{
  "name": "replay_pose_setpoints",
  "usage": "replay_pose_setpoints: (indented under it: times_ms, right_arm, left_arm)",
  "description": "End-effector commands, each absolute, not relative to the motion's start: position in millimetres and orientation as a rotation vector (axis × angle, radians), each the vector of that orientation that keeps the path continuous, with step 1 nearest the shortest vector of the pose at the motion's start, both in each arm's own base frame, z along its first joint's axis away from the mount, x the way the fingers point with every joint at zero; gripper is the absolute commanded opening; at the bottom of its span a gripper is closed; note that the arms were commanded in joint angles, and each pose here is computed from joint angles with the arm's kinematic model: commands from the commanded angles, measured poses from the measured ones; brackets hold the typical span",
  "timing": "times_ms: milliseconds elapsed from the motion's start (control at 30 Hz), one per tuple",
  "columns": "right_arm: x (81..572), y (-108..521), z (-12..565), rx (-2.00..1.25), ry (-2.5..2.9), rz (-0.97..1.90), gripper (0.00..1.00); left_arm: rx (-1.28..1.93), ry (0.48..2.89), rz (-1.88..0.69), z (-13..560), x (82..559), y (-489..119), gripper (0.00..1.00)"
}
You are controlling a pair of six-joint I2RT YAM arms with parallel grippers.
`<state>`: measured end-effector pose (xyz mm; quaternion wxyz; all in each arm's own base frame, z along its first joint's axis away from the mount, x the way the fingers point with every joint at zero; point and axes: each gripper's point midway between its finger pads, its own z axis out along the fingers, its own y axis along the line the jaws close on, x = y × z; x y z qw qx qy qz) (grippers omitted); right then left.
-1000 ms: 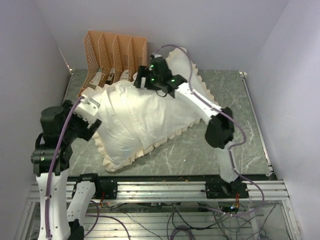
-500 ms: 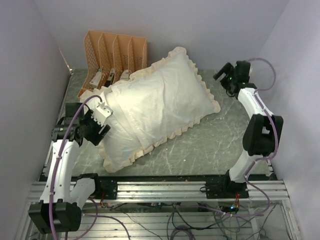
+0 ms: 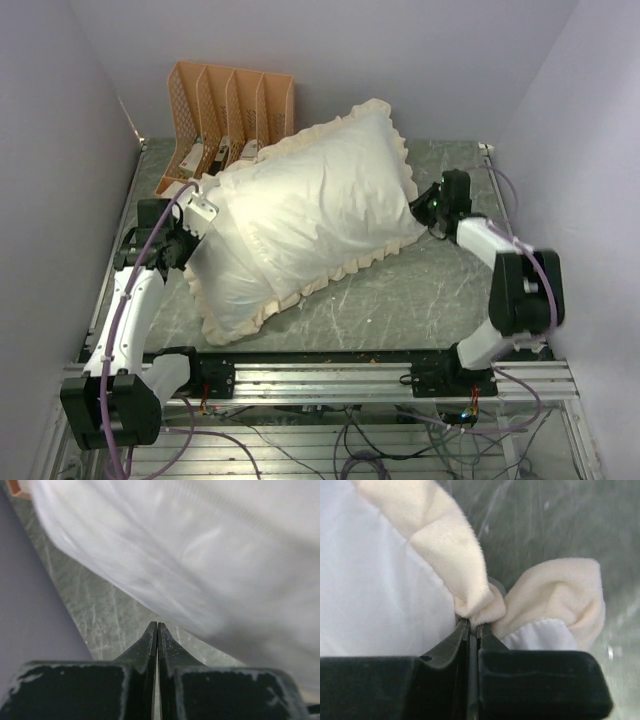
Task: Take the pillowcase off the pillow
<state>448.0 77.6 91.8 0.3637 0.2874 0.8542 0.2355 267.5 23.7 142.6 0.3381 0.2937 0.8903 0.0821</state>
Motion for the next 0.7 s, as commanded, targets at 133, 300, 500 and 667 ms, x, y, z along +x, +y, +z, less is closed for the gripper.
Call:
replay_pose_setpoints:
  times_ms: [133, 300, 500, 667]
  right_arm:
    - [346, 104, 118, 0.726, 2.108, 0.539, 0.00]
    - [315, 71, 123, 0.813, 2.103, 0.336, 0.27]
    - [304, 72, 191, 0.732, 1.976, 0.228, 0.70]
    - [304, 123, 225, 0.566, 1.973, 0.233, 0.81]
  left_arm:
    - [0.557, 2.150, 0.281, 216, 321, 30, 0.09]
    - [0.574, 2.174, 0.149, 232, 310, 12, 0.40]
    - [0.611, 2.225, -0.120, 221, 282, -24, 0.75]
    - [0.609, 2.290, -0.251, 197, 278, -38, 0.96]
